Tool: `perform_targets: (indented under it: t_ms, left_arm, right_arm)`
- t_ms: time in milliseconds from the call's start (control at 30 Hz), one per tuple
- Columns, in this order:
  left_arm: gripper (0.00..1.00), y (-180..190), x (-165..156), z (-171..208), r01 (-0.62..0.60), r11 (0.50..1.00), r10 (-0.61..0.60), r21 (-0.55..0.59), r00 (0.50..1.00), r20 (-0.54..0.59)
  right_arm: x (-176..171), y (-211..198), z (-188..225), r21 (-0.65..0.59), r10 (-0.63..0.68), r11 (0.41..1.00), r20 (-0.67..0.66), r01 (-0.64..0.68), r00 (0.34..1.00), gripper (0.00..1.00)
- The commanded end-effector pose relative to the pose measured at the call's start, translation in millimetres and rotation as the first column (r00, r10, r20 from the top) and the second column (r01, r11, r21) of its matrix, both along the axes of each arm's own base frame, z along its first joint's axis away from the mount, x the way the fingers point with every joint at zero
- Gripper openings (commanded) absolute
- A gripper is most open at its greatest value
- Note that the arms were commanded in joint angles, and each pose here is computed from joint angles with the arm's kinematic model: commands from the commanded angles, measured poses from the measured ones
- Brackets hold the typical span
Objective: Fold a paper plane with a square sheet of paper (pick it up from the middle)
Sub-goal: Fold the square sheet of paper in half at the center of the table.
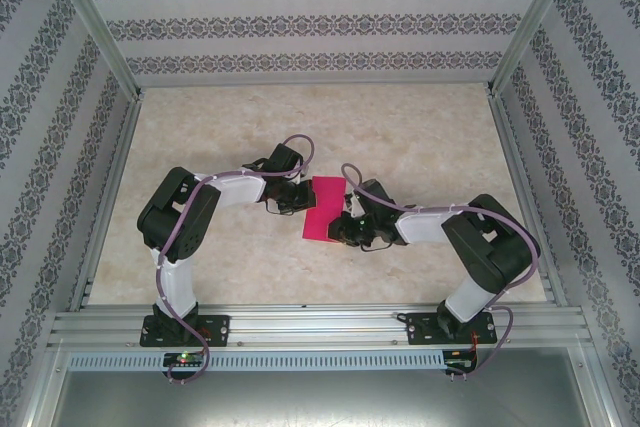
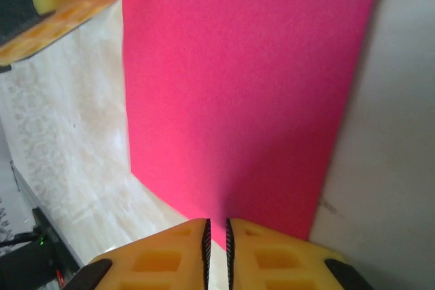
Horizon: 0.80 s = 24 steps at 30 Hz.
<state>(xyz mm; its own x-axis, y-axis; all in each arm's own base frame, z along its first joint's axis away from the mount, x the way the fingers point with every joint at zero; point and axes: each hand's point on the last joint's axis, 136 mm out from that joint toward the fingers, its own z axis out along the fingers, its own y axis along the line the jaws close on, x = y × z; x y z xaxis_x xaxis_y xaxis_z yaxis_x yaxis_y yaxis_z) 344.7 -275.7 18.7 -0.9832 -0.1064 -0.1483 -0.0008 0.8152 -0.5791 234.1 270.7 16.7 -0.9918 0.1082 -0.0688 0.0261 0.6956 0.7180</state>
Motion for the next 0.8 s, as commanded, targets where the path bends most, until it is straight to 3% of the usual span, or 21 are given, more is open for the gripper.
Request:
perform_targets:
  t_ms: [0,233,333,400,500,600,700,767]
  left_arm:
    - [0.0,24,-35,-38,0.006,0.991,0.012,0.133,0.991,-0.133]
    - [0.0,6,-34,-2,0.024,0.999,-0.021,0.031,0.997,-0.071]
    - [0.06,7,-29,25,0.018,1.0,-0.018,0.02,1.0,-0.003]
    - [0.16,15,-27,38,-0.004,0.999,0.002,0.049,0.999,0.038]
    - [0.2,30,-26,44,-0.049,0.993,0.04,0.106,0.996,0.079]
    - [0.25,38,-26,43,-0.081,0.989,0.071,0.121,0.994,0.082]
    - [0.3,42,-25,38,-0.106,0.988,0.1,0.109,0.993,0.065]
    - [0.32,43,-25,34,-0.116,0.99,0.112,0.079,0.992,0.05]
  right_arm:
    - [-18,-10,-28,-0.066,0.003,0.998,-0.065,-0.008,0.998,0.18]
    - [-22,-15,-19,-0.079,0.091,0.992,-0.044,-0.094,0.995,0.18]
    - [-22,-14,-4,-0.068,0.165,0.984,-0.021,-0.166,0.986,0.18]
    - [-18,-16,6,-0.093,0.187,0.978,-0.007,-0.187,0.982,0.18]
    - [-6,-9,32,-0.058,0.187,0.981,0.056,-0.184,0.981,0.2]
    - [13,-11,55,-0.079,0.137,0.989,0.144,-0.127,0.98,0.25]
    - [36,-41,50,-0.21,-0.007,0.977,0.181,0.045,0.984,0.34]
    - [44,-46,48,-0.207,-0.05,0.974,0.178,0.087,0.983,0.38]
